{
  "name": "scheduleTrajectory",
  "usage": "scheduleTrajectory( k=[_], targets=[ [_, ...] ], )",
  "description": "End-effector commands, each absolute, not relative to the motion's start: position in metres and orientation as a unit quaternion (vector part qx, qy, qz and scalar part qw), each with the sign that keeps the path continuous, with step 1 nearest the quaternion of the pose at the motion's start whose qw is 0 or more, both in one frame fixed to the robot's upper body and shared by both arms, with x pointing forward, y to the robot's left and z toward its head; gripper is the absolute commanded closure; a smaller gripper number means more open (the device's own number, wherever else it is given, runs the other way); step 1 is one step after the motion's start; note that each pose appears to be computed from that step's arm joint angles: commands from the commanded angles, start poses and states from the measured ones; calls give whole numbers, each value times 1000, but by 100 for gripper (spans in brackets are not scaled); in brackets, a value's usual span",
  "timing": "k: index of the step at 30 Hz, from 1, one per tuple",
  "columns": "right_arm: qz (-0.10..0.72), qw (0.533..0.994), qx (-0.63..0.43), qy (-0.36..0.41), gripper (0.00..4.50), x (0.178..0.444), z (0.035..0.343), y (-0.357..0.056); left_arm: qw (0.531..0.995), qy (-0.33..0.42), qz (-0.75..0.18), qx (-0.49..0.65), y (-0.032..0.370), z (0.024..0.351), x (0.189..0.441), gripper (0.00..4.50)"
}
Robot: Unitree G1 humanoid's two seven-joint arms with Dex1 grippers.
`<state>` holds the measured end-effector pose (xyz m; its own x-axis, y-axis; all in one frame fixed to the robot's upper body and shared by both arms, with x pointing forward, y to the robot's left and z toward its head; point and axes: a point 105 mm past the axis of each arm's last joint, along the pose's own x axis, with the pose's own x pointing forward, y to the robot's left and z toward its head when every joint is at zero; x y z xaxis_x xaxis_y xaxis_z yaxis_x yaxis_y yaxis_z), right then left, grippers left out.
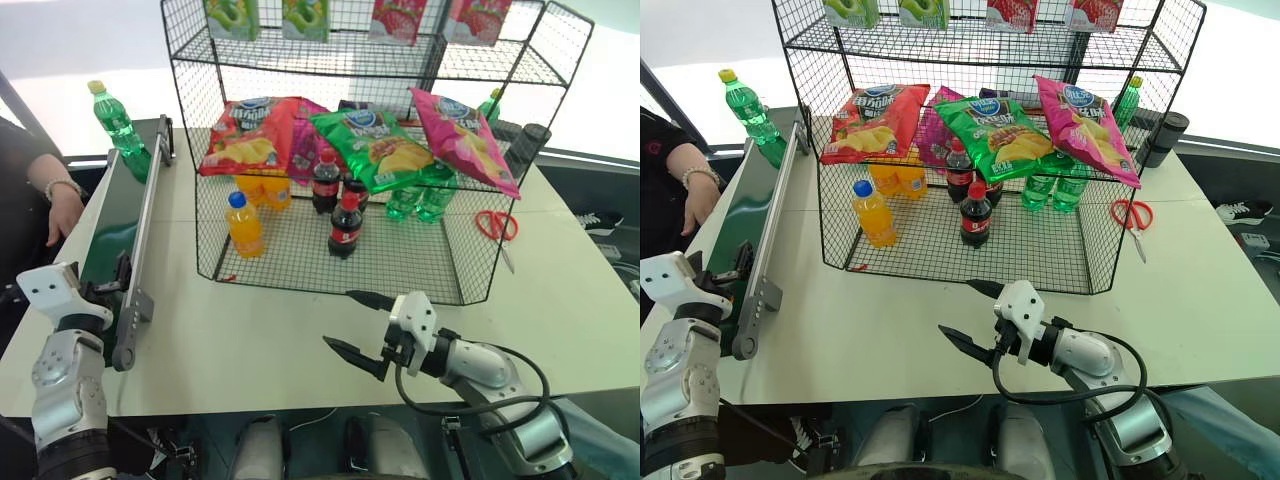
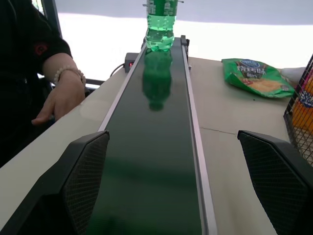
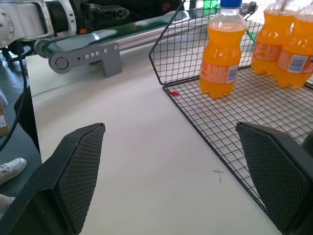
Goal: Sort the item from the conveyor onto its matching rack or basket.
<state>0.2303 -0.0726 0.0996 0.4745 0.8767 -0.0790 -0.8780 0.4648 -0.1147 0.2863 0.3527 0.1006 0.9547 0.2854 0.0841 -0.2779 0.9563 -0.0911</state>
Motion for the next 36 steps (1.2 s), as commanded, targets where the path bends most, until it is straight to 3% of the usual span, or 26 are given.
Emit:
scheduleTrajectory(
  k=[1,36],
  targets=[
    [522,849,-80,-15,4,230,107,-70,986,-70,147,-26,355,111,285,0],
    [552,829,-85,-18,4,227,112,-60,976,-68,203,-30,375,95,279,0]
  ],
)
